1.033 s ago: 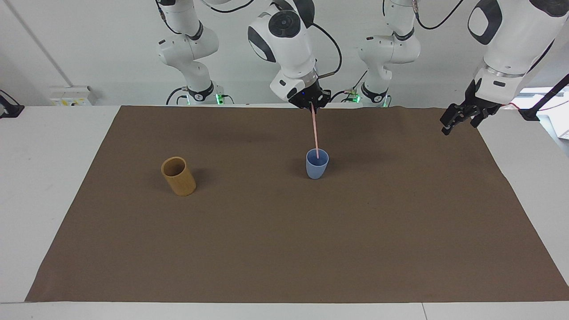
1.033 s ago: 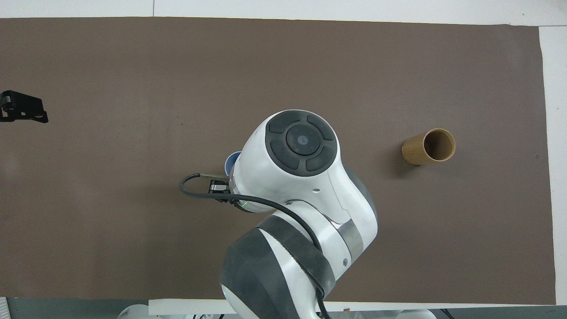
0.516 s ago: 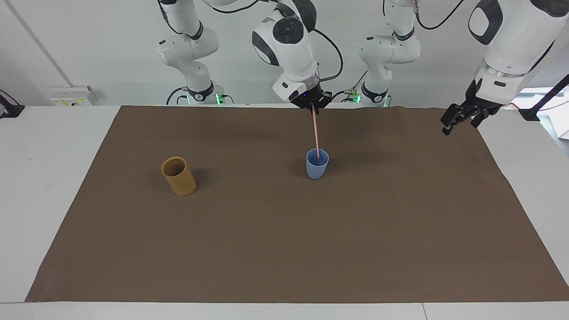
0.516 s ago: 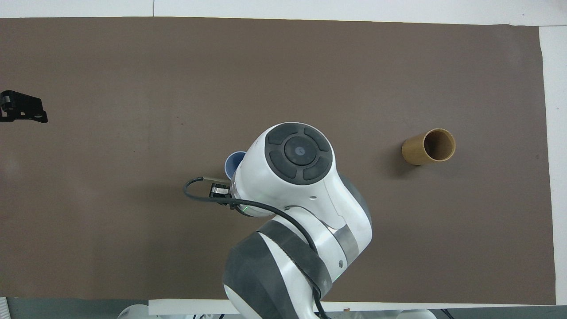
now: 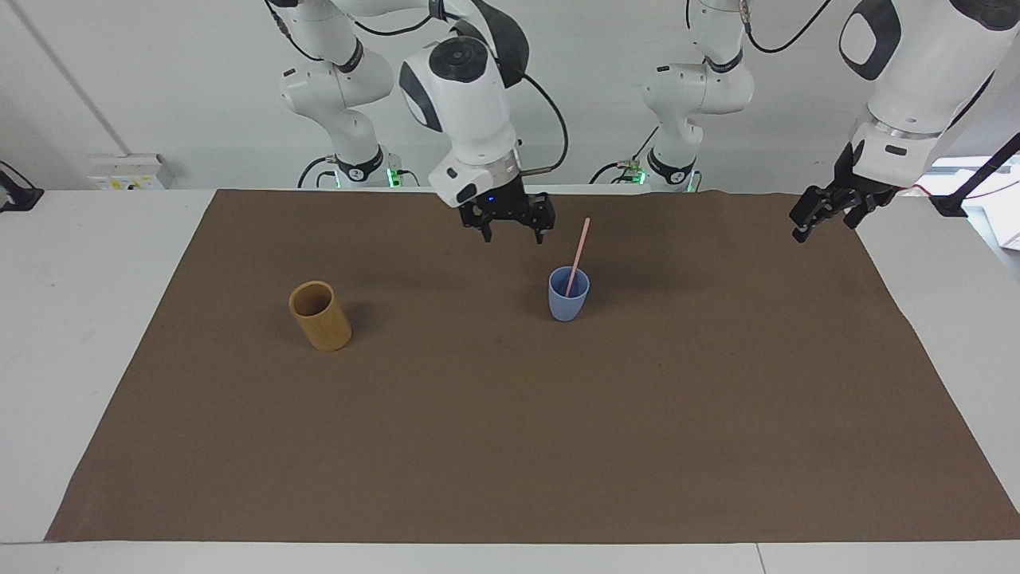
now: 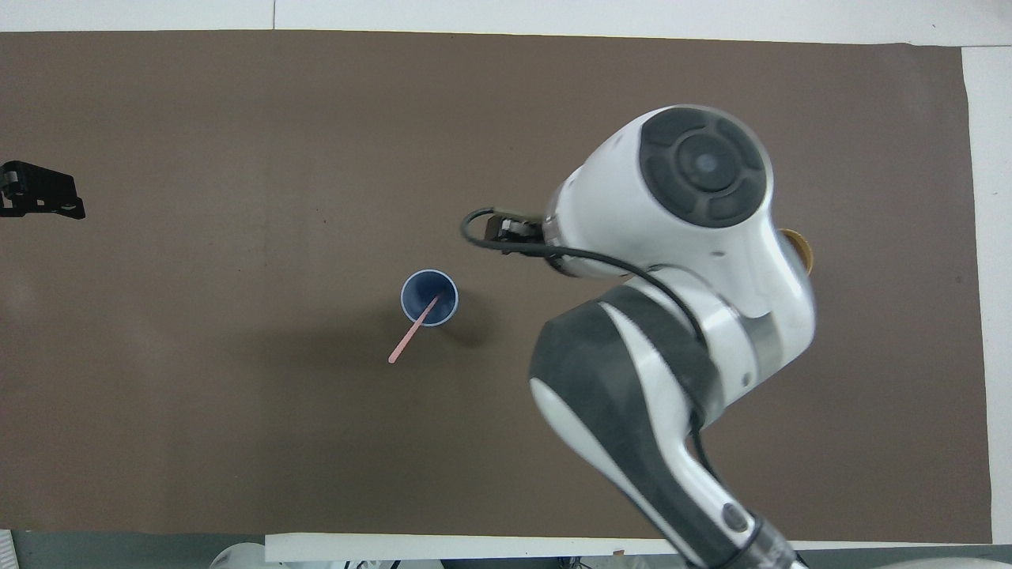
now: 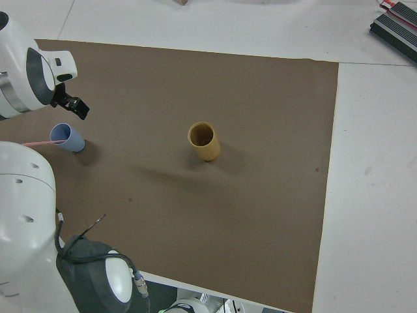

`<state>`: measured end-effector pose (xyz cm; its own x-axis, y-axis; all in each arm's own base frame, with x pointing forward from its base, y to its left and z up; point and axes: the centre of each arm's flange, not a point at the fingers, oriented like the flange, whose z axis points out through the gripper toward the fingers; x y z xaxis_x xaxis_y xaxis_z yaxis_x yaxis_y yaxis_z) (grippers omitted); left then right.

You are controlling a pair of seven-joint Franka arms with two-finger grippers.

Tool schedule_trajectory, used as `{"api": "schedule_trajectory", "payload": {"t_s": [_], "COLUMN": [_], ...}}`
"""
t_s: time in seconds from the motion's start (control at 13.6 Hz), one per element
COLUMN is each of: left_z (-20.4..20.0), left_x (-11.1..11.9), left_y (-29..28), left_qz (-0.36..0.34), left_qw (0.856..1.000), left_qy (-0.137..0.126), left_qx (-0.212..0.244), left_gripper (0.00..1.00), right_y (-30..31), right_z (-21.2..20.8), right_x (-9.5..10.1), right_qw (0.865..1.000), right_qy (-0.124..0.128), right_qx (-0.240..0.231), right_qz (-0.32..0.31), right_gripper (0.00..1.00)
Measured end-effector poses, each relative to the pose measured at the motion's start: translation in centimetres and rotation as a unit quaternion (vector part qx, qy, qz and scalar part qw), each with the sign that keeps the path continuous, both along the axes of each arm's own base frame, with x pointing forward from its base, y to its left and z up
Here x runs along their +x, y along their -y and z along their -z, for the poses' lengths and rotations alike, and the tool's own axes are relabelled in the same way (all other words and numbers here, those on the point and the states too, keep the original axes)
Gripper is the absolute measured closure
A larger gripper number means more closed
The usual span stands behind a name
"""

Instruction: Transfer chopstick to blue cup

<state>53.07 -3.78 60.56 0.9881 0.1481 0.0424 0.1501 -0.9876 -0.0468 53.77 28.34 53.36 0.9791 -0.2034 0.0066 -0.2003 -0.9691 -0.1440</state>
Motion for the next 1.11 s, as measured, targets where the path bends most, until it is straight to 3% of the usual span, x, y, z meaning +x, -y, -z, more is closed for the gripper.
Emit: {"api": "schedule_trajectory", "payload": {"t_s": [0.15,0.3,0.66,0.89,1.11], "left_z": [0.0,0.0,0.0,0.0,0.0], "left_x": [0.0,0.0,0.0,0.0,0.0], "left_y": [0.0,0.0,0.0,0.0,0.0], "left_qz": [0.000,0.000,0.000,0.000,0.000], "left_qw": [1.000,1.000,1.000,1.000,1.000], "left_qy": [0.000,0.000,0.000,0.000,0.000], "left_qx": [0.000,0.000,0.000,0.000,0.000], "left_gripper": [0.00,0.00,0.00,0.00,0.00], "right_y": [8.4,16.5,28.3,32.0,33.5], "right_z": [-2.3,-4.8,-13.0,-12.9,-11.8], "right_x": [2.3,3.0,0.6,0.0,-0.1], "right_qw": [0.999,0.996,0.992,0.987,0.986], "right_qy": [0.005,-0.003,-0.024,-0.047,-0.061], "right_qx": [-0.034,-0.065,-0.094,-0.097,-0.093], "right_qz": [-0.033,-0.055,-0.078,-0.121,-0.122], "right_gripper": [0.00,0.00,0.00,0.00,0.00]}}
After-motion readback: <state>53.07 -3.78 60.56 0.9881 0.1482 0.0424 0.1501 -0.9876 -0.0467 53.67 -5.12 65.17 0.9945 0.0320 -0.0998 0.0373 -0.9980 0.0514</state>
